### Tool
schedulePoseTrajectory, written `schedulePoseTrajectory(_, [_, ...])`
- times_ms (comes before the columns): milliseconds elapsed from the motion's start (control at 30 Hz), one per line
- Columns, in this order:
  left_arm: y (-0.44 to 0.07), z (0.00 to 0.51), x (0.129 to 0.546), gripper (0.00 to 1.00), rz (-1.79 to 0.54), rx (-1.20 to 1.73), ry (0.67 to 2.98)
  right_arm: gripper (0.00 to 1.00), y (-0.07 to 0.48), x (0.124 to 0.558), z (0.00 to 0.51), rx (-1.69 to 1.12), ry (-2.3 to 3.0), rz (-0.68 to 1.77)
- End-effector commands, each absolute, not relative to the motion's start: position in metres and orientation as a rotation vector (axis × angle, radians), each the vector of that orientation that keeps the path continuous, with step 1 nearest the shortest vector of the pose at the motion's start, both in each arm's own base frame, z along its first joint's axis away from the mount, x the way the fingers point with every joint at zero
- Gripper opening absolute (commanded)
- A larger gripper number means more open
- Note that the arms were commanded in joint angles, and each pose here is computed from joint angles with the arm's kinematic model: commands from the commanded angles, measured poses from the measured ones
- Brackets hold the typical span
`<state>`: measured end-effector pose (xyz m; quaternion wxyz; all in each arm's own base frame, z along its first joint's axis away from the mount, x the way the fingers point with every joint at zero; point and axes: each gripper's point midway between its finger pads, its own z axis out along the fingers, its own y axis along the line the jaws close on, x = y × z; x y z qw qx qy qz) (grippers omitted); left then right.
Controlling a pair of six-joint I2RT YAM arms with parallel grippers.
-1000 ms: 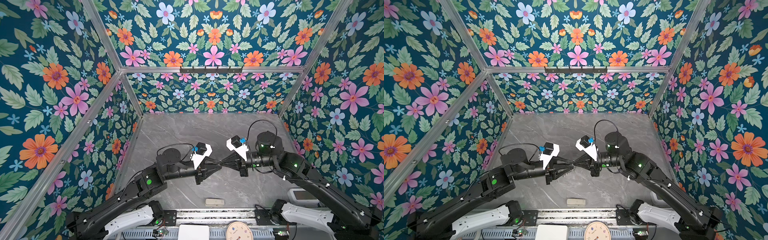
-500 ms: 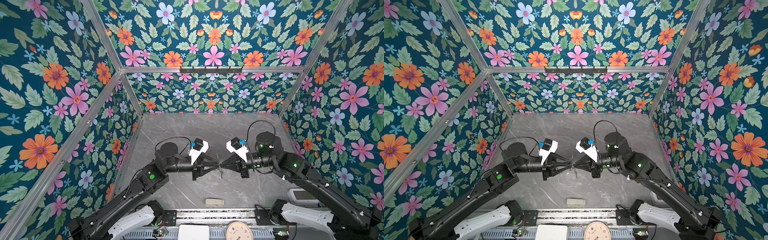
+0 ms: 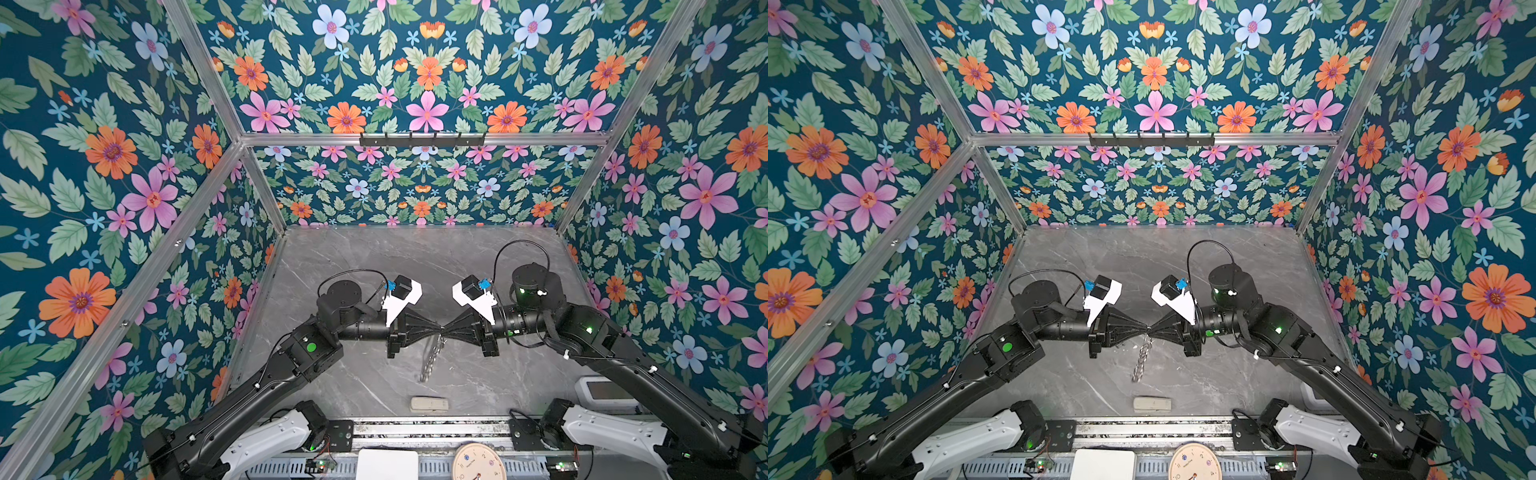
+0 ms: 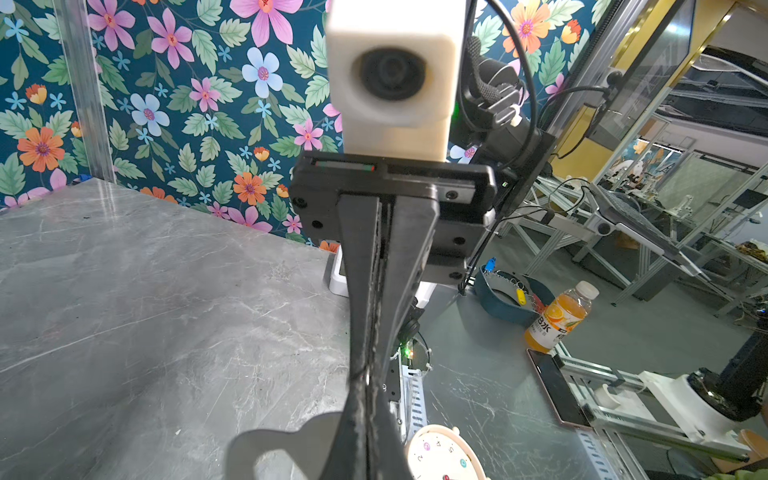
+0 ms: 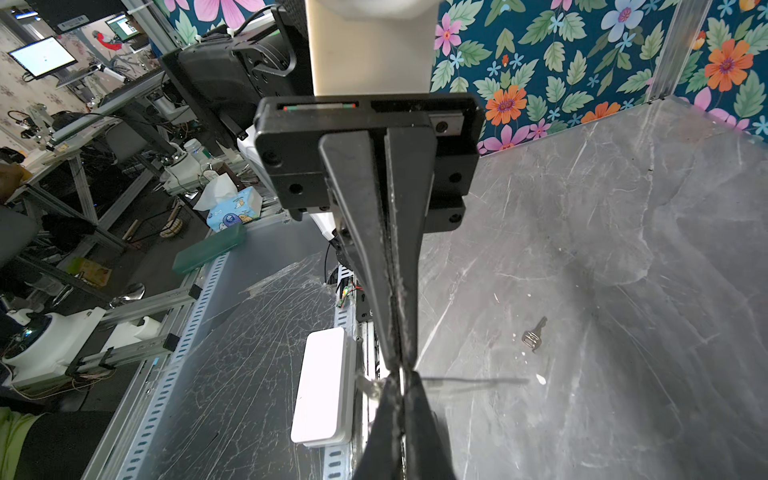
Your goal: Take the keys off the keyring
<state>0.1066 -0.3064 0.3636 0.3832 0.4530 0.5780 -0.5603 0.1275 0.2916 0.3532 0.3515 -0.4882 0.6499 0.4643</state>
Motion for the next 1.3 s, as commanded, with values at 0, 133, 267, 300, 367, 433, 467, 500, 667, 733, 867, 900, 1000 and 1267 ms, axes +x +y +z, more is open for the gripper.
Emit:
schedulePoseTrajectory(0, [-0.306, 0.37, 0.099, 0.04, -1.458, 1.19, 1.427, 0.0, 0.295, 0.135, 0.361, -1.238, 1.644, 1.176])
schedulePoseTrajectory(133, [-0.307, 0.37, 0.098, 0.05, -1.465, 1.199, 1.424, 0.0, 0.296, 0.138, 0.363, -1.225, 1.64, 1.171])
schedulePoseTrajectory(267, [-0.308, 0.368, 0.098, 0.05, -1.472, 1.206, 1.426, 0.0, 0.297, 0.14, 0.364, -1.216, 1.64, 1.164])
schedulePoseTrajectory(300, [-0.308, 0.368, 0.097, 0.05, -1.474, 1.207, 1.425, 0.0, 0.297, 0.141, 0.364, -1.214, 1.641, 1.163])
schedulePoseTrajectory(367, [-0.308, 0.368, 0.097, 0.07, -1.477, 1.211, 1.423, 0.0, 0.297, 0.143, 0.365, -1.204, 1.642, 1.157])
schedulePoseTrajectory(433, [-0.308, 0.368, 0.096, 0.09, -1.48, 1.214, 1.423, 0.0, 0.297, 0.144, 0.365, -1.201, 1.639, 1.154])
schedulePoseTrajectory(467, [-0.308, 0.368, 0.097, 0.09, -1.481, 1.215, 1.423, 0.0, 0.297, 0.145, 0.365, -1.197, 1.641, 1.15])
schedulePoseTrajectory(500, [-0.308, 0.368, 0.096, 0.09, -1.484, 1.218, 1.422, 0.0, 0.297, 0.144, 0.365, -1.197, 1.641, 1.15])
schedulePoseTrajectory(667, [-0.309, 0.366, 0.095, 0.0, -1.49, 1.227, 1.421, 0.0, 0.298, 0.147, 0.367, -1.186, 1.634, 1.147])
schedulePoseTrajectory(733, [-0.309, 0.366, 0.095, 0.0, -1.488, 1.225, 1.412, 0.0, 0.299, 0.148, 0.369, -1.177, 1.629, 1.148])
schedulePoseTrajectory(867, [-0.306, 0.37, 0.101, 0.0, -1.442, 1.179, 1.367, 0.15, 0.299, 0.147, 0.373, -1.17, 1.602, 1.159])
schedulePoseTrajectory(900, [-0.305, 0.372, 0.102, 0.0, -1.431, 1.165, 1.353, 0.26, 0.298, 0.146, 0.375, -1.165, 1.594, 1.162])
schedulePoseTrajectory(1000, [-0.304, 0.376, 0.103, 0.0, -1.421, 1.15, 1.325, 0.39, 0.296, 0.147, 0.377, -1.142, 1.582, 1.155])
schedulePoseTrajectory(1267, [-0.299, 0.383, 0.094, 0.0, -1.424, 1.173, 1.23, 0.47, 0.278, 0.146, 0.387, -1.028, 1.522, 1.115])
